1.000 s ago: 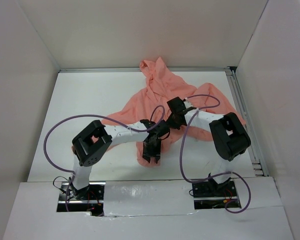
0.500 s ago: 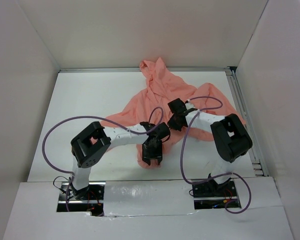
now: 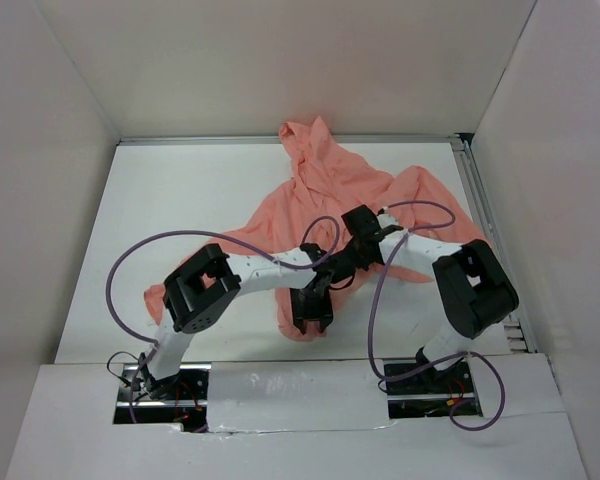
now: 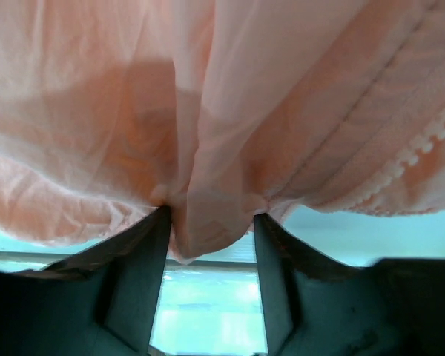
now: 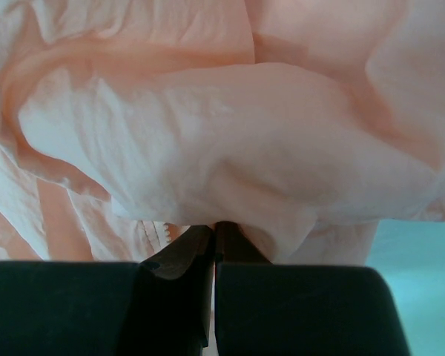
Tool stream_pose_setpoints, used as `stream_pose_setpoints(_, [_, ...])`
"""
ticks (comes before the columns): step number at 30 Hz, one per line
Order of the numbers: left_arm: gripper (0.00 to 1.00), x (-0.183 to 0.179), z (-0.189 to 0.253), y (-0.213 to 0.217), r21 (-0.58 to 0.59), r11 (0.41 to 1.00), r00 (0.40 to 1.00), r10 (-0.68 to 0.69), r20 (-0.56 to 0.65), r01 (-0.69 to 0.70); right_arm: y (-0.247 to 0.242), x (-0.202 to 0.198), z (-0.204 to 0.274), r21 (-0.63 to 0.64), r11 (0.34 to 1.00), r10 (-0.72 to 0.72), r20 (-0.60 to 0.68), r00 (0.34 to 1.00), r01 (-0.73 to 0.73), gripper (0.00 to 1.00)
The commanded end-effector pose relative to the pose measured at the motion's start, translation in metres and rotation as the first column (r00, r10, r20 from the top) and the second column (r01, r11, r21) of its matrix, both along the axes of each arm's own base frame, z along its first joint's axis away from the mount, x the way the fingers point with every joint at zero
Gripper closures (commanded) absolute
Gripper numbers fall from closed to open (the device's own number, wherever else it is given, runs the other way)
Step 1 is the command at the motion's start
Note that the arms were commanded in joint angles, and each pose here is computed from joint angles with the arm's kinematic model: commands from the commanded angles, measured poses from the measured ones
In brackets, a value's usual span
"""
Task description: Zip up the jacket
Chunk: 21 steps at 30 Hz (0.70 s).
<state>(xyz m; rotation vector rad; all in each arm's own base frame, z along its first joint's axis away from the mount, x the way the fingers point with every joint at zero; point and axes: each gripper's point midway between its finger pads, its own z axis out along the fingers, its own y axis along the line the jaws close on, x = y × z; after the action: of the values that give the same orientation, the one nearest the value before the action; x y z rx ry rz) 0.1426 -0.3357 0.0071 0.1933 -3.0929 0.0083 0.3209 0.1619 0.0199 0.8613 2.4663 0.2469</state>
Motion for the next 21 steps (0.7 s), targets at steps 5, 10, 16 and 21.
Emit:
stream_pose_setpoints(5, [0.67, -0.018, -0.089, 0.035, 0.241, 0.97, 0.999, 0.003, -0.045, 0.008, -0.006, -0.002, 0.018, -0.004, 0.999, -0.044, 0.067, 0.997, 0.045, 1.0])
stream_pose_setpoints(10, [0.92, -0.013, -0.092, 0.03, 0.209, 0.977, 0.999, -0.026, -0.029, 0.031, -0.013, -0.01, 0.024, -0.006, 0.999, -0.041, 0.091, 0.995, 0.042, 1.0])
stream_pose_setpoints(16, [1.0, 0.003, -0.066, 0.016, 0.07, 0.994, 0.995, -0.085, 0.044, 0.082, -0.004, -0.019, 0.061, 0.027, 0.991, 0.118, 0.23, 0.966, -0.128, 1.0])
stream_pose_setpoints(21, [1.0, 0.028, 0.02, -0.007, -0.156, 0.968, 0.949, -0.148, 0.277, 0.197, 0.003, -0.032, 0.111, 0.031, 0.95, 0.274, 0.403, 0.873, -0.312, 1.0])
